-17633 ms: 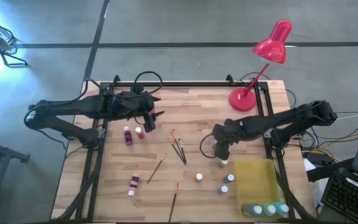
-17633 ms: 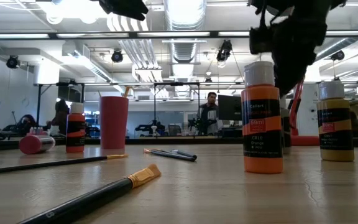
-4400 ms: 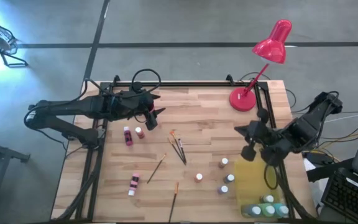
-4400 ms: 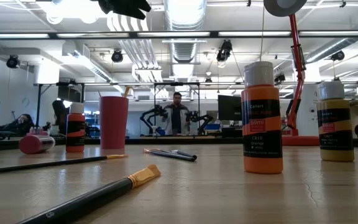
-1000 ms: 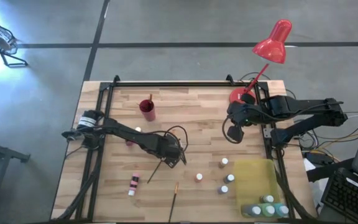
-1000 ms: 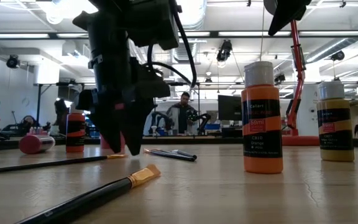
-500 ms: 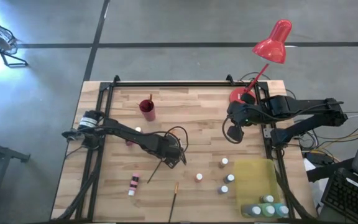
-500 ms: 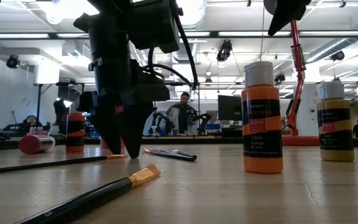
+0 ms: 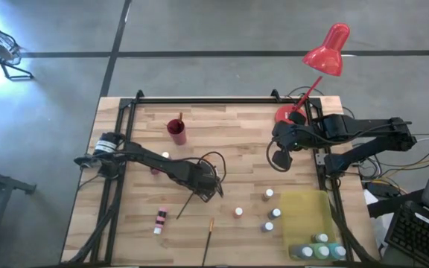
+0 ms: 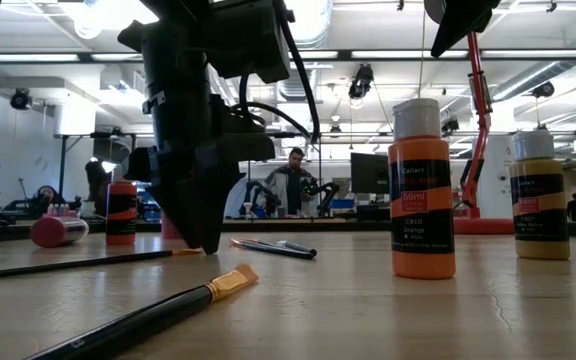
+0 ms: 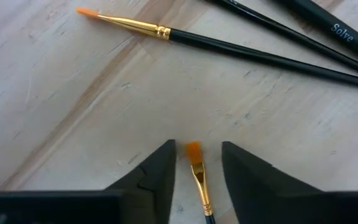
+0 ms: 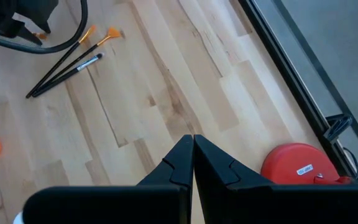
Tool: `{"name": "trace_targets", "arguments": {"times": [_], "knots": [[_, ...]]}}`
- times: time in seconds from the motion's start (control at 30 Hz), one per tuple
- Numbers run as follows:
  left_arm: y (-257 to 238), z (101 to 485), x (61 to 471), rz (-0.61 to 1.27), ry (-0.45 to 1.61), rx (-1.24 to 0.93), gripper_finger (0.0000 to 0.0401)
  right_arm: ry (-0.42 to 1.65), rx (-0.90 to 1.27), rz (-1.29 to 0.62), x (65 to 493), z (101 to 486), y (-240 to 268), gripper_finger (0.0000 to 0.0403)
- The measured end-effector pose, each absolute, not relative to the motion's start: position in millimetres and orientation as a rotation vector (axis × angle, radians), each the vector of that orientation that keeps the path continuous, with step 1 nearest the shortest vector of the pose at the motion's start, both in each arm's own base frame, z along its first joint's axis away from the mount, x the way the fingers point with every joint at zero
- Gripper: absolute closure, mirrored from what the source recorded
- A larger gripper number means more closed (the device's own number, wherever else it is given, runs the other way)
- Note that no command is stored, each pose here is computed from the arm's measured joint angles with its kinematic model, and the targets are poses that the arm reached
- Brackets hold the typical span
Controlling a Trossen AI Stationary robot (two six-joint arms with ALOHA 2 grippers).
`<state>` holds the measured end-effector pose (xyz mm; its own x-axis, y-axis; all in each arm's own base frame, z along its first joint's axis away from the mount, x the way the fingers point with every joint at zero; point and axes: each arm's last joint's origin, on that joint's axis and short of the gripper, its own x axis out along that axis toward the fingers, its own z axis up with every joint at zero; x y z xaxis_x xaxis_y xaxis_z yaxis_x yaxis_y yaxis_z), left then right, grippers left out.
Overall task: Pick & Place Paint Supplies
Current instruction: Put the black paint brush into the pink cup
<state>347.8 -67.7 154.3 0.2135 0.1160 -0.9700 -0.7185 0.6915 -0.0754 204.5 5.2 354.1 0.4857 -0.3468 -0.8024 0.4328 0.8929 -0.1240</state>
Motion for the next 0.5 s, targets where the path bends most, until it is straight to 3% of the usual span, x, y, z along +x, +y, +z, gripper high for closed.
{"name": "trace_targets", "arguments": {"times": [0.33,0.5], "knots": [[-67.7,154.1,348.0,0.614,1.232,-0.579,0.0387,0.952,0.1,-0.475,204.5,354.1,5.2,0.0394],[-67.6,154.9,348.0,0.59,1.237,-0.554,0.0396,0.952,0.1,-0.475,204.5,354.1,5.2,0.0394]]}}
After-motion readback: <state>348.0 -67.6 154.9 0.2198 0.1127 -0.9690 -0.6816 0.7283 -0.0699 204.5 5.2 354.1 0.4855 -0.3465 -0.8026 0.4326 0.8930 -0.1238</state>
